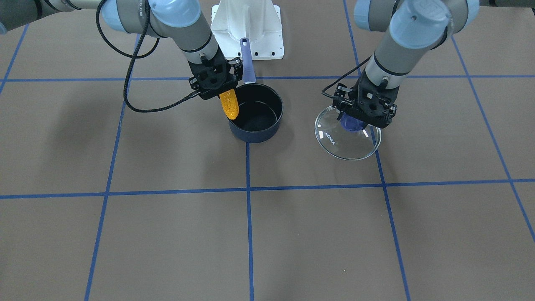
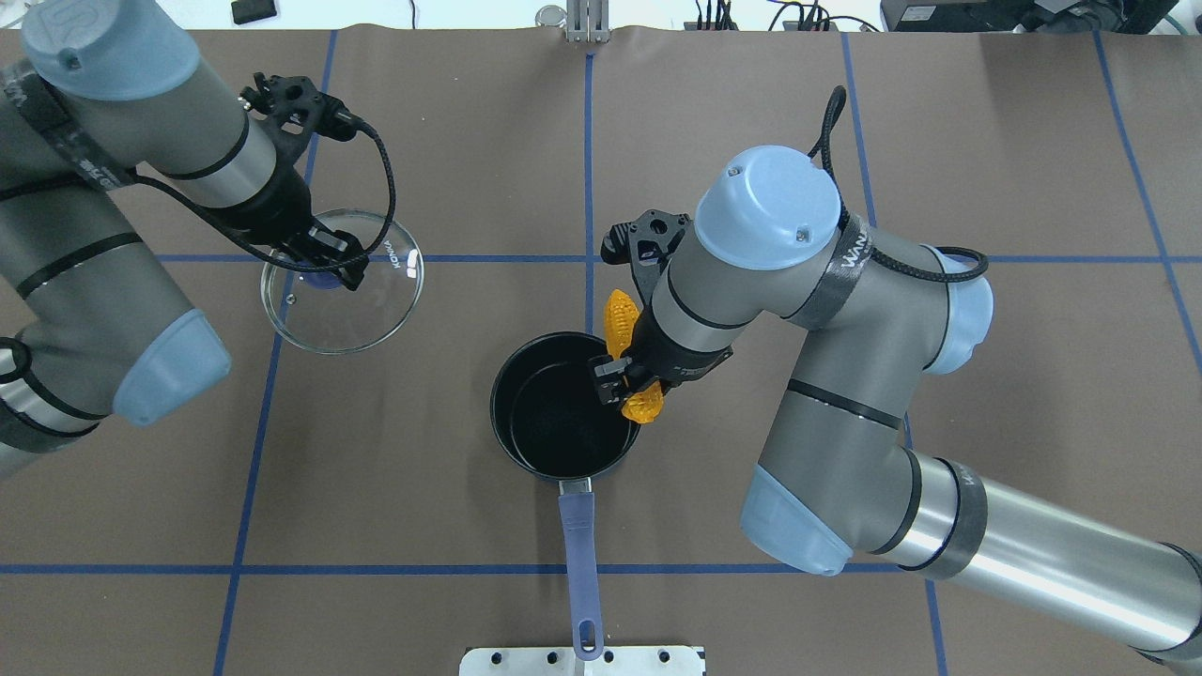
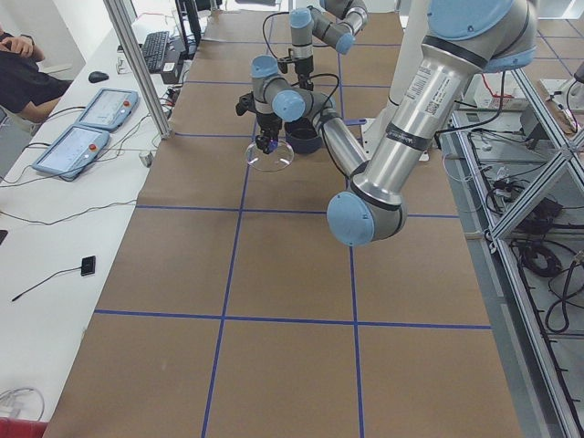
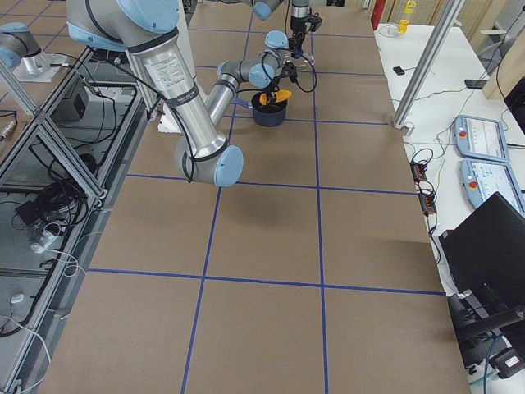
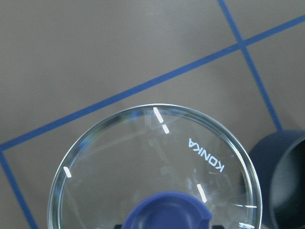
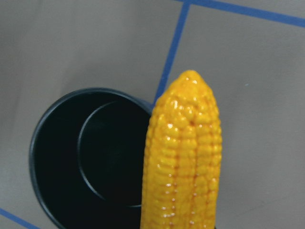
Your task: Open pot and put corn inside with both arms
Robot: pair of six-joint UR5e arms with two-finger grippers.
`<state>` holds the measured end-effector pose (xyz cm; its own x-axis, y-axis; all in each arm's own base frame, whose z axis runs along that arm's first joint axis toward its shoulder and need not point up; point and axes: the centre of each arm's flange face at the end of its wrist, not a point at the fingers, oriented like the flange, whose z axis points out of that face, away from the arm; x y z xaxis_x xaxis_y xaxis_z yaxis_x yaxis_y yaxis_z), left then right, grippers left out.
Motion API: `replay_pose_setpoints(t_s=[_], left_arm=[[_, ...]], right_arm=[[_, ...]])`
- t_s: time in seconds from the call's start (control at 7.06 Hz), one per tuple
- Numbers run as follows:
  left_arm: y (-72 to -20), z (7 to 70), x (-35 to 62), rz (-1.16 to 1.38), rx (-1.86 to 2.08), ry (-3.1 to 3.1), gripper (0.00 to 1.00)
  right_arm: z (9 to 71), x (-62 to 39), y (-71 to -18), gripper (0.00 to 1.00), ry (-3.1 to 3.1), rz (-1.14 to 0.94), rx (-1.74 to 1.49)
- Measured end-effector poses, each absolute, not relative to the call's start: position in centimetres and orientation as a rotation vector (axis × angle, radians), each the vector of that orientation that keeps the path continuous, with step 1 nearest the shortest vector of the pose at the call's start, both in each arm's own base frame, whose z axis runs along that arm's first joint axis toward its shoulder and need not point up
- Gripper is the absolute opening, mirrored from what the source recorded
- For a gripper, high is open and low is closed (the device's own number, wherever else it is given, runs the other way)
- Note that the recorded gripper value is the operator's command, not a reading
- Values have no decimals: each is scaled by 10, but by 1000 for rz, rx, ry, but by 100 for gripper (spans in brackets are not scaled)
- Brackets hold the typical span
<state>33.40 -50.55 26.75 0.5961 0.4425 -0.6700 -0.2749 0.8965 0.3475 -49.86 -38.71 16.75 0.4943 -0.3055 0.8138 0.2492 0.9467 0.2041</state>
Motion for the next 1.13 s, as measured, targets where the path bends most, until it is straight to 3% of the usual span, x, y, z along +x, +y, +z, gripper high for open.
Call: replay_pose_setpoints(t_s=[0.14, 0.28, 0.42, 1.13], left_arm=[[-513, 288, 316, 436, 221, 814, 58], [-521, 305, 302, 448, 223, 794, 58], [-531, 322, 292, 458, 223, 777, 58], [-562, 454, 278, 471, 217, 833, 59]], right_arm=[[164, -507, -378, 53, -1004, -350, 51], [162, -514, -370, 86, -1007, -363, 42], [158, -519, -364, 100, -1010, -372, 36], [137, -520, -363, 100, -1040, -337, 31]])
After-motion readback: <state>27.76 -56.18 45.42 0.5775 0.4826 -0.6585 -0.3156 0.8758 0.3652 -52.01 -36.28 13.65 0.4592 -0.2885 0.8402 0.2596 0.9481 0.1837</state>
